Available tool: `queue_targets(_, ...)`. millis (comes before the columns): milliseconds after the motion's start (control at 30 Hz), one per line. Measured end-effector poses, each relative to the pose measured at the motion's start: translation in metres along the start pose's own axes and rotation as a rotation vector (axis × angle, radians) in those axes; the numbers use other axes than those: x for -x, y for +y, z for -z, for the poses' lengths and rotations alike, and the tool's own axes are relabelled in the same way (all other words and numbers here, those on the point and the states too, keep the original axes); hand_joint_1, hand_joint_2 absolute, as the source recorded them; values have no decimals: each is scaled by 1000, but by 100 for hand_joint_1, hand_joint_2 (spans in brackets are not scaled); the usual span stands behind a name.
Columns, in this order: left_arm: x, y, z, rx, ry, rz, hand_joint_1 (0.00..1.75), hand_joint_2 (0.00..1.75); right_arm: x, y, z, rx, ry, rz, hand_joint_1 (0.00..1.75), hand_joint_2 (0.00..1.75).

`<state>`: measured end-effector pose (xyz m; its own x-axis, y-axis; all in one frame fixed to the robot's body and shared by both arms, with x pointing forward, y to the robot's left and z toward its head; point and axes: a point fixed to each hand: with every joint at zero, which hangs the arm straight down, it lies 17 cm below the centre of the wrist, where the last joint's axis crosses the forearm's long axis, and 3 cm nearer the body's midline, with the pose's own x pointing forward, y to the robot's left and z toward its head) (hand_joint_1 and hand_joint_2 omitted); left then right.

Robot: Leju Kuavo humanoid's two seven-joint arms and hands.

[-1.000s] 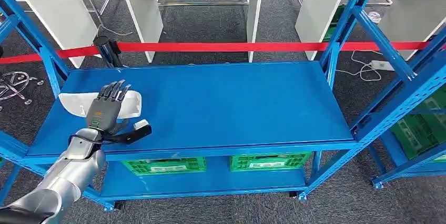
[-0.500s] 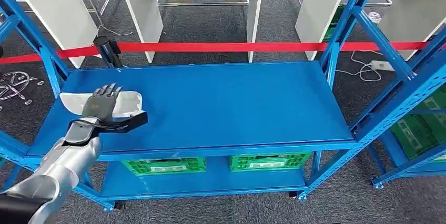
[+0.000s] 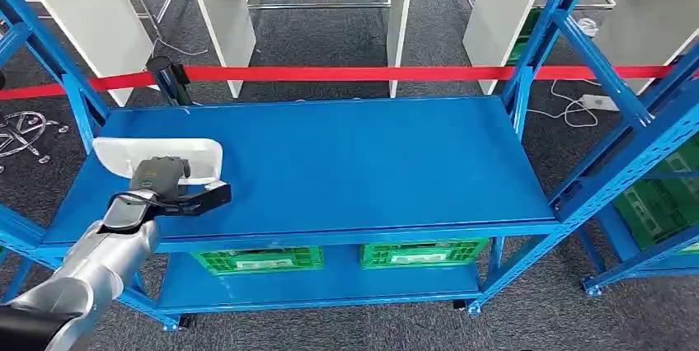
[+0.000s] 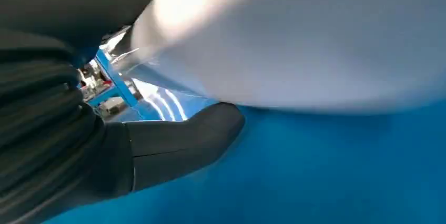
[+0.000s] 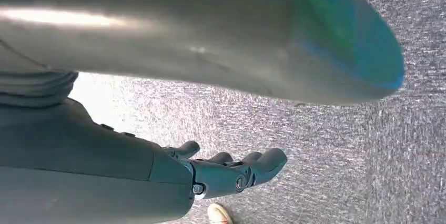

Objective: Take the parts from the cabinet and place them on the table.

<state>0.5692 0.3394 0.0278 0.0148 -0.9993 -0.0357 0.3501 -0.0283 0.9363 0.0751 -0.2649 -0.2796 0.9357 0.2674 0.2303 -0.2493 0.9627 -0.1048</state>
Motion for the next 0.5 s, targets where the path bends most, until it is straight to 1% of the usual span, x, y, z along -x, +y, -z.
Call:
queue_targets(267,0,4,0,-29,-24,2,175,175,-3,0,0,-1,-4,-7,0,0)
queue_targets(500,-11,12,0,-82,-78,-30,175,175,-3,1,0,-3,-3,-7,0,0)
